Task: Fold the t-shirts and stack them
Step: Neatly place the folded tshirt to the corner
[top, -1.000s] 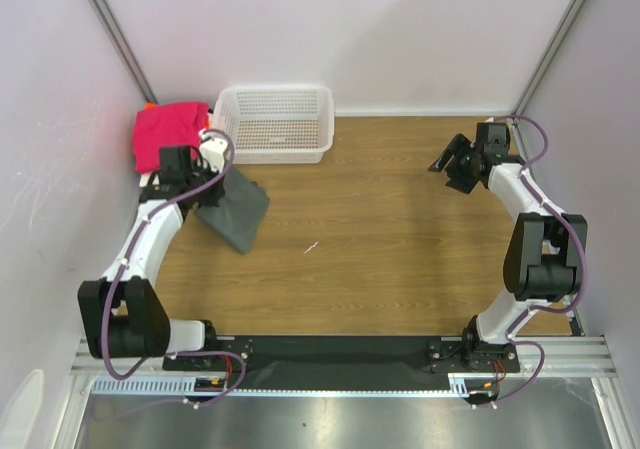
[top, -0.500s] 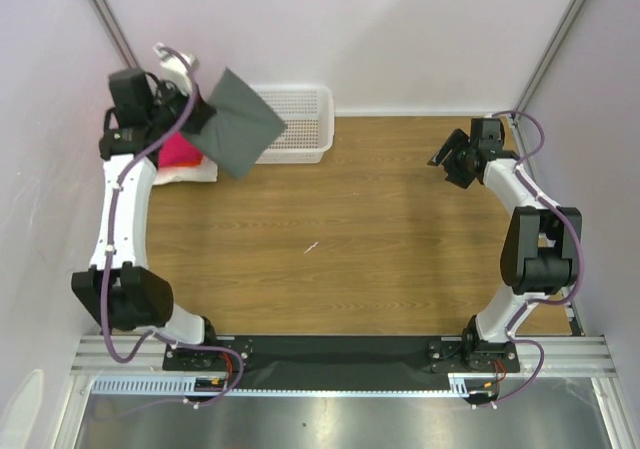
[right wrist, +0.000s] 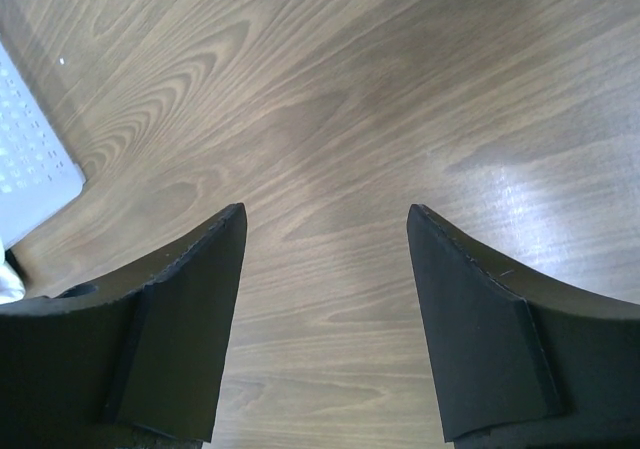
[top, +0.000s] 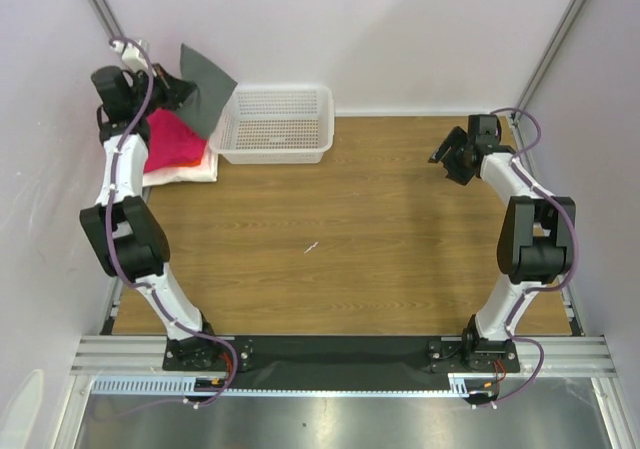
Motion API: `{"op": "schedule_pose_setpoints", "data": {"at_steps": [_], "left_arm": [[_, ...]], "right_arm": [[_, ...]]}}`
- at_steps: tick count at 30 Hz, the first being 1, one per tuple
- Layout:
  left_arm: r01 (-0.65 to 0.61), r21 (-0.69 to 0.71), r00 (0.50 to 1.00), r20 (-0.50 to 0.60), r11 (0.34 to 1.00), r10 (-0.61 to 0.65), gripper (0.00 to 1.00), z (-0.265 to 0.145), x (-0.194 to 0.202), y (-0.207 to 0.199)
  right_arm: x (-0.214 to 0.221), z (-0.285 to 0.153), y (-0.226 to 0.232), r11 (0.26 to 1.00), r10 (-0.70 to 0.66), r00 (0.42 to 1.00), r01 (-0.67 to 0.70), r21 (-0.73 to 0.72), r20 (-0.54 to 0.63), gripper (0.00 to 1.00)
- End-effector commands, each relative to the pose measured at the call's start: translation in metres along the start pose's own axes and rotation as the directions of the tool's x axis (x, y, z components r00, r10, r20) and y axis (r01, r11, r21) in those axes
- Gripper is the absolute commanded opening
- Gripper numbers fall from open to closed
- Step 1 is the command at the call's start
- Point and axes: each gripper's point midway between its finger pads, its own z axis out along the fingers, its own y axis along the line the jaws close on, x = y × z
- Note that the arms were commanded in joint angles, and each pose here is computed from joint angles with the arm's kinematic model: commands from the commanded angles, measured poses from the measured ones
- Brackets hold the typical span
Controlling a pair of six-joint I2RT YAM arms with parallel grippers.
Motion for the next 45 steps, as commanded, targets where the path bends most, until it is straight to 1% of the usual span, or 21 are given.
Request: {"op": "schedule_pose_setpoints", "data": {"at_steps": [1,4,8,11,15,18,19,21,22,26,27,28,30,32,34,35,38,39,41,43,45], "left_arm": [[-0.016,-0.046,0.988,0.151,0.999,0.023,0.0,-0.002,-0.018,0.033],[0.104,-0.137,0.977,0.2,0.985,-0.075,0.0,-0.011,-0.013,0.084],[0.131,-0.251,0.969,0.235,0.959,-0.07,0.0,-0.02,-0.012,0.117],[0.096,-0.288,0.979,0.199,0.953,-0.038,0.0,-0.018,-0.008,0.128],[0.012,-0.319,0.996,0.087,0.948,0.017,0.0,-0.014,0.015,0.144],[-0.067,-0.395,0.996,0.021,0.916,0.082,0.0,-0.02,0.025,0.163],[-0.06,-0.421,0.998,-0.009,0.905,0.062,0.0,-0.022,0.036,0.17],[-0.085,-0.485,0.996,-0.034,0.871,0.078,0.0,-0.026,0.038,0.186],[-0.072,-0.512,0.996,-0.079,0.856,0.036,0.01,-0.028,0.057,0.195],[-0.099,-0.664,0.99,-0.141,0.741,0.006,0.01,-0.045,0.077,0.232],[-0.11,-0.718,0.989,-0.149,0.687,0.002,0.02,-0.054,0.079,0.243],[-0.116,-0.729,0.987,-0.161,0.675,-0.004,0.02,-0.056,0.082,0.246],[-0.143,-0.732,0.983,-0.185,0.667,0.008,0.13,-0.058,0.086,0.251],[-0.151,-0.723,0.981,-0.192,0.674,0.014,0.34,-0.054,0.085,0.249],[-0.157,-0.712,0.979,-0.202,0.685,0.015,0.48,-0.049,0.082,0.245],[-0.155,-0.702,0.979,-0.202,0.695,0.014,0.62,-0.046,0.081,0.241],[-0.153,-0.664,0.982,-0.182,0.732,0.04,0.71,-0.033,0.069,0.217],[-0.16,-0.659,0.985,-0.15,0.735,0.079,0.74,-0.031,0.05,0.205],[-0.173,-0.649,0.984,-0.146,0.741,0.101,0.79,-0.02,0.05,0.185],[-0.181,-0.645,0.983,-0.097,0.742,0.155,0.82,-0.008,0.03,0.156],[-0.136,-0.742,0.988,-0.055,0.656,0.142,0.87,-0.016,0.029,0.156]], "right_arm": [[-0.018,0.005,0.009,1.0,-0.002,0.999,0.002,-0.001,0.042,0.71],[-0.023,0.009,0.011,1.0,-0.008,0.999,0.008,0.002,0.046,0.71],[-0.029,0.015,0.016,1.0,-0.013,0.999,0.013,-0.003,0.042,0.71],[-0.026,0.022,0.019,1.0,-0.014,1.0,0.014,-0.01,0.025,0.71],[-0.02,0.027,0.019,1.0,-0.024,1.0,0.024,-0.008,0.003,0.71],[-0.019,0.029,0.019,1.0,-0.027,1.0,0.027,-0.01,-0.002,0.71],[-0.019,0.029,0.019,1.0,-0.027,1.0,0.027,-0.01,-0.004,0.71],[-0.019,0.032,0.02,1.0,-0.028,1.0,0.028,-0.014,-0.009,0.71],[-0.02,0.033,0.022,0.999,-0.03,0.999,0.03,-0.021,-0.013,0.71],[-0.021,0.036,0.025,0.999,-0.037,0.999,0.036,-0.028,-0.025,0.71],[-0.02,0.037,0.024,0.999,-0.039,0.999,0.039,-0.023,-0.029,0.71],[-0.02,0.037,0.024,0.999,-0.04,0.999,0.039,-0.022,-0.027,0.71],[-0.021,0.037,0.024,0.999,-0.04,0.999,0.039,-0.023,-0.025,0.72],[-0.022,0.037,0.025,0.999,-0.04,0.999,0.04,-0.027,-0.022,0.71],[-0.022,0.038,0.026,0.999,-0.038,0.999,0.038,-0.027,-0.026,0.72],[-0.023,0.037,0.027,0.999,-0.04,0.999,0.04,-0.029,-0.022,0.72],[-0.015,0.038,0.038,0.997,-0.057,0.998,0.056,-0.047,-0.031,0.72],[-0.015,0.038,0.04,0.997,-0.058,0.998,0.057,-0.051,-0.029,0.72],[-0.014,0.038,0.041,0.997,-0.059,0.998,0.058,-0.053,-0.033,0.72],[-0.011,0.04,0.043,0.996,-0.064,0.997,0.062,-0.058,-0.039,0.72],[-0.009,0.039,0.044,0.996,-0.062,0.997,0.059,-0.06,-0.04,0.72]]}}
